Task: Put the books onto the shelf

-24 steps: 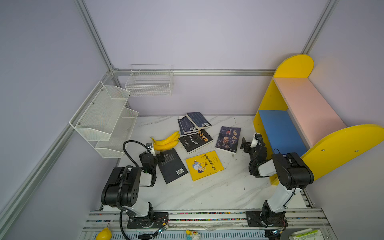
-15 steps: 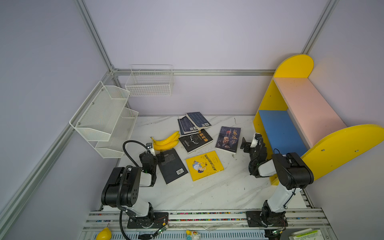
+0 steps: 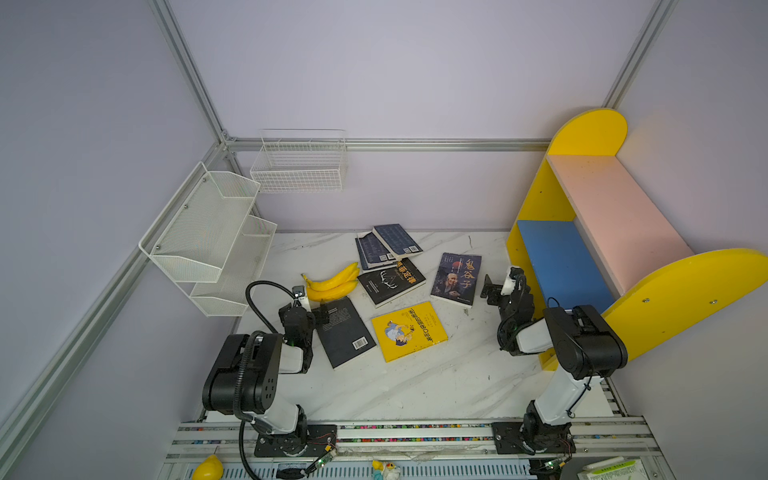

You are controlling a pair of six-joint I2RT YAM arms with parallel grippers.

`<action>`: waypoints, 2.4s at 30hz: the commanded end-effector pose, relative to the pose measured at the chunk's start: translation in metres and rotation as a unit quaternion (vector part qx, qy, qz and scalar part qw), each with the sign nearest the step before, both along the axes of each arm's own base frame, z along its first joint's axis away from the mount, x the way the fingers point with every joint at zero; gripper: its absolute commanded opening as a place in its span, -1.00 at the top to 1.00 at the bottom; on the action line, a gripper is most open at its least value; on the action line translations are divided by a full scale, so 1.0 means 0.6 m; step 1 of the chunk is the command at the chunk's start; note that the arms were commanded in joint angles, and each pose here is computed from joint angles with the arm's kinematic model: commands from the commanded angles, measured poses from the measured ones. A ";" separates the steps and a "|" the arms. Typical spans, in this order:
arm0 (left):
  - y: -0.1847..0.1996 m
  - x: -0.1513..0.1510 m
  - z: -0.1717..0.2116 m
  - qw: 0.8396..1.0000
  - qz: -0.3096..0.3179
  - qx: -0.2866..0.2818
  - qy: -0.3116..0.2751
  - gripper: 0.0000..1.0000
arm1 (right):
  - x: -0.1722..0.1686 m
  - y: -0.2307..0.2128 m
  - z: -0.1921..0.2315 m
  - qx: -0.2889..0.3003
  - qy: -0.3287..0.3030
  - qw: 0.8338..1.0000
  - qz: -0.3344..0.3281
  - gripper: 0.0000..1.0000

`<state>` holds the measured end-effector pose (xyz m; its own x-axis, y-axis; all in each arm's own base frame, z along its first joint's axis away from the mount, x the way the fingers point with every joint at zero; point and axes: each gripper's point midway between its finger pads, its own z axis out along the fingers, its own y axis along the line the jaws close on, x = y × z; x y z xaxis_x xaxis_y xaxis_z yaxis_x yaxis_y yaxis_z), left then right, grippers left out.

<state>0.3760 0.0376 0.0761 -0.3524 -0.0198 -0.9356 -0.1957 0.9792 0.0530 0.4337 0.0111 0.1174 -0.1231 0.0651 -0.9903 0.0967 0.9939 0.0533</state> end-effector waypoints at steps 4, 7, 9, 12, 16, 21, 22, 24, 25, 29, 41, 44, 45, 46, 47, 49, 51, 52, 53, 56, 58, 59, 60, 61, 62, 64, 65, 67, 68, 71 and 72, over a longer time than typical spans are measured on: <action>0.009 0.037 0.063 0.998 0.006 0.014 -0.059 -0.99 | 0.009 -0.008 0.027 -0.007 -0.031 0.999 -0.010 -0.95; 0.009 0.036 0.062 0.998 0.007 0.013 -0.059 -0.99 | 0.009 -0.008 0.027 -0.007 -0.031 0.999 -0.010 -0.95; 0.009 0.037 0.063 0.998 0.007 0.013 -0.059 -0.99 | 0.009 -0.008 0.026 -0.007 -0.031 0.999 -0.011 -0.95; 0.009 0.037 0.063 0.998 0.006 0.013 -0.060 -0.99 | 0.008 -0.008 0.026 -0.007 -0.031 0.999 -0.010 -0.95; -0.002 0.039 0.066 0.998 -0.012 0.021 -0.060 -0.99 | 0.001 0.009 0.037 -0.013 -0.046 0.999 0.021 -0.95; -0.003 0.023 0.133 0.996 -0.002 0.032 -0.080 -0.99 | 0.030 0.022 0.074 0.016 0.036 0.999 0.032 -0.95; -0.006 0.017 0.152 0.996 -0.005 0.030 -0.088 -0.99 | 0.028 0.022 0.084 0.022 0.043 0.998 0.030 -0.95; -0.016 0.003 0.202 0.993 -0.015 0.012 -0.113 -0.99 | 0.004 0.045 0.136 0.034 0.005 0.997 0.063 -0.95; -0.022 -0.002 0.225 0.992 -0.017 -0.006 -0.124 -0.99 | -0.010 0.052 0.163 0.041 -0.017 0.997 0.070 -0.95; -0.049 -0.026 0.290 0.985 -0.015 -0.126 -0.118 -0.99 | -0.077 0.081 0.274 0.089 -0.090 0.987 0.100 -0.95; -0.233 -0.021 0.318 0.944 -0.108 -0.307 -0.059 -0.99 | -0.136 0.280 0.267 0.253 0.008 0.945 0.205 -0.95; -0.275 -0.021 0.310 0.937 -0.140 -0.316 -0.045 -0.99 | -0.133 0.325 0.274 0.217 0.019 0.948 0.231 -0.95; -0.288 -0.023 0.320 0.938 -0.158 -0.305 -0.050 -0.99 | -0.133 0.337 0.280 0.213 0.016 0.945 0.247 -0.95; -0.297 -0.025 0.332 0.937 -0.175 -0.298 -0.057 -0.99 | -0.134 0.344 0.286 0.211 0.011 0.942 0.259 -0.95; -0.306 -0.027 0.340 0.933 -0.195 -0.297 -0.066 -0.99 | -0.135 0.348 0.291 0.212 0.006 0.940 0.267 -0.95; -0.301 -0.020 0.331 0.922 -0.182 -0.329 -0.096 -0.99 | -0.123 0.335 0.279 0.216 0.027 0.948 0.230 -0.95; -0.284 -0.016 0.316 0.917 -0.147 -0.356 -0.104 -1.00 | -0.105 0.303 0.252 0.227 0.070 0.960 0.147 -0.95; -0.273 -0.015 0.313 0.917 -0.127 -0.362 -0.105 -0.99 | -0.100 0.298 0.240 0.233 0.090 0.960 0.126 -0.95; -0.272 -0.015 0.316 0.918 -0.129 -0.358 -0.109 -0.99 | -0.096 0.308 0.239 0.229 0.097 0.959 0.137 -0.95; -0.273 0.002 0.312 0.934 -0.122 -0.327 -0.076 -0.99 | -0.074 0.330 0.225 0.197 0.108 0.963 0.151 -0.95; -0.274 0.024 0.311 0.954 -0.110 -0.276 -0.032 -0.99 | -0.047 0.320 0.198 0.180 0.119 0.971 0.108 -0.95; -0.278 0.037 0.311 0.962 -0.113 -0.247 -0.012 -0.99 | -0.035 0.316 0.192 0.160 0.118 0.976 0.093 -0.93; -0.282 0.048 0.309 0.968 -0.116 -0.224 0.008 -0.99 | -0.024 0.314 0.191 0.144 0.117 0.979 0.080 -0.91; -0.286 0.056 0.309 0.970 -0.121 -0.207 0.023 -0.99 | -0.015 0.309 0.191 0.131 0.114 0.982 0.067 -0.91; -0.291 0.064 0.307 0.972 -0.127 -0.195 0.037 -0.99 | -0.008 0.306 0.196 0.121 0.108 0.985 0.057 -0.91; -0.302 0.078 0.303 0.971 -0.139 -0.190 0.050 -0.99 | 0.003 0.302 0.203 0.112 0.096 0.988 0.047 -0.92; -0.306 0.081 0.307 0.969 -0.145 -0.192 0.048 -0.99 | 0.007 0.301 0.203 0.108 0.093 0.989 0.044 -0.92; -0.318 0.098 0.276 0.964 -0.155 -0.206 0.069 -0.99 | 0.014 0.300 0.201 0.102 0.093 0.990 0.038 -0.92; -0.323 0.102 0.273 0.959 -0.160 -0.221 0.072 -0.99 | 0.015 0.299 0.196 0.102 0.095 0.990 0.036 -0.93; -0.345 0.115 0.264 0.945 -0.186 -0.256 0.080 -0.99 | 0.020 0.295 0.182 0.113 0.103 0.988 0.033 -0.94; -0.350 0.118 0.259 0.942 -0.191 -0.261 0.086 -0.99 | 0.023 0.292 0.176 0.118 0.107 0.987 0.032 -0.94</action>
<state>0.4327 -0.1543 0.1945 -0.5956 -0.2818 -0.7523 0.0509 0.9214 -0.3854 0.4404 0.1970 0.2241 -0.3520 0.2599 -0.8992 0.0255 0.9630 0.2683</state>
